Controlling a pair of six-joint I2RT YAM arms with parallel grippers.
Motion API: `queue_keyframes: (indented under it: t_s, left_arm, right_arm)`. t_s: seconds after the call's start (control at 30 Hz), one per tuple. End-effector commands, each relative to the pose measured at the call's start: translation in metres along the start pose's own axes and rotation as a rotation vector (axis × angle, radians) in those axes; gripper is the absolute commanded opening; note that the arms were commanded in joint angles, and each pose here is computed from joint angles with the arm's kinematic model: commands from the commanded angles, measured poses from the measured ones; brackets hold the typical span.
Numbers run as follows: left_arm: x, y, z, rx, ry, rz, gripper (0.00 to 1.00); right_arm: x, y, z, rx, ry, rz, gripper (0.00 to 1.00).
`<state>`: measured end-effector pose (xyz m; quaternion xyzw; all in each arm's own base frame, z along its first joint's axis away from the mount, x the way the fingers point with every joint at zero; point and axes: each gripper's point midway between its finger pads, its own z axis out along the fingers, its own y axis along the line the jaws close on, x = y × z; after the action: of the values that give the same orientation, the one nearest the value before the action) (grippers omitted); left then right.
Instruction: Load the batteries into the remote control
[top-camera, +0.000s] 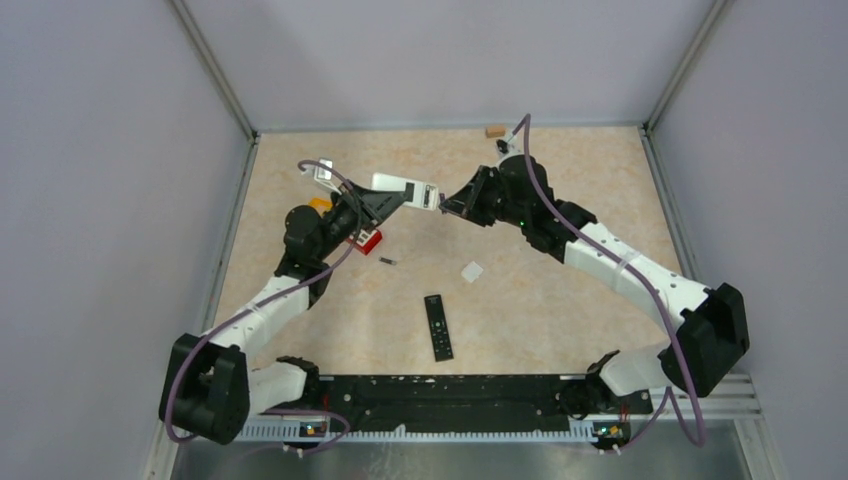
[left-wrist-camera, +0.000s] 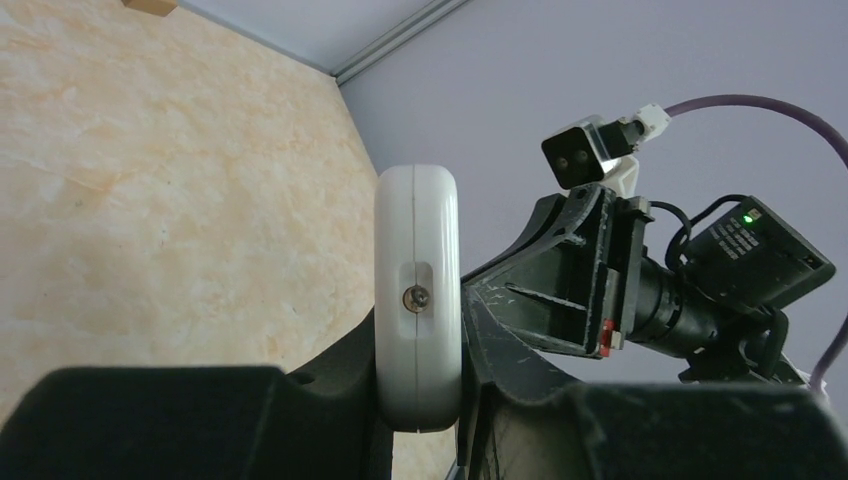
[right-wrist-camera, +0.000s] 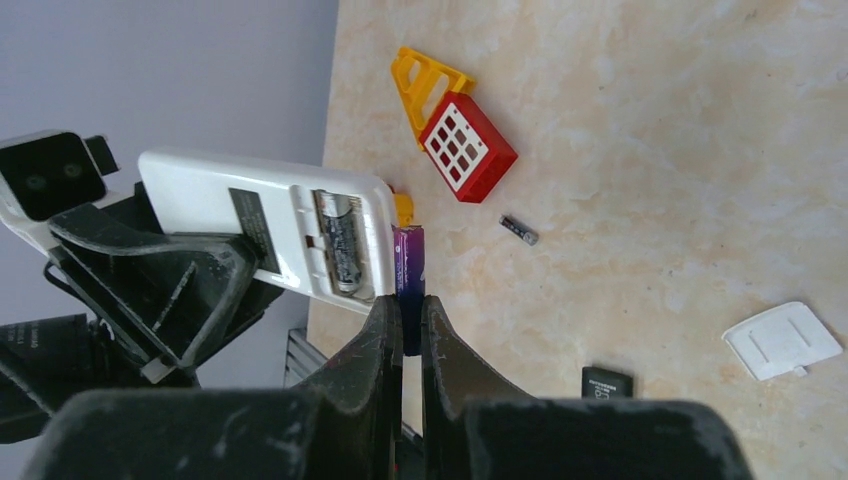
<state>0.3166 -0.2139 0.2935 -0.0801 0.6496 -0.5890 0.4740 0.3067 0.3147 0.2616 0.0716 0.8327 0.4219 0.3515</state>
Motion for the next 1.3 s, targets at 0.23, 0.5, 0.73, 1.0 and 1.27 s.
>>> queue_keyframes:
  t_s: [0.23, 0.5, 0.73, 1.0, 1.27]
  left_arm:
    - [0.003, -0.005, 0.018, 0.081, -0.042, 0.03, 0.0]
    - [0.004, -0.012, 0.022, 0.117, -0.018, 0.001, 0.0]
    - [0.002, -0.018, 0.02, 0.124, -0.02, -0.012, 0.0]
    - [0.002, -0.022, 0.018, 0.127, -0.013, -0.029, 0.0]
    - [0.002, -0.02, 0.018, 0.095, -0.006, -0.037, 0.0]
  right_arm:
    - [-0.021, 0.015, -0.013, -0.037, -0.08, 0.042, 0.0]
    - [-0.018, 0.01, -0.003, -0.025, -0.069, 0.033, 0.03]
    - [-0.017, 0.002, 0.004, 0.012, -0.059, 0.032, 0.08]
    - [-0.019, 0.002, 0.008, 0.017, -0.068, 0.041, 0.2]
    - [-0.019, 0.0, 0.012, 0.029, -0.067, 0.076, 0.25]
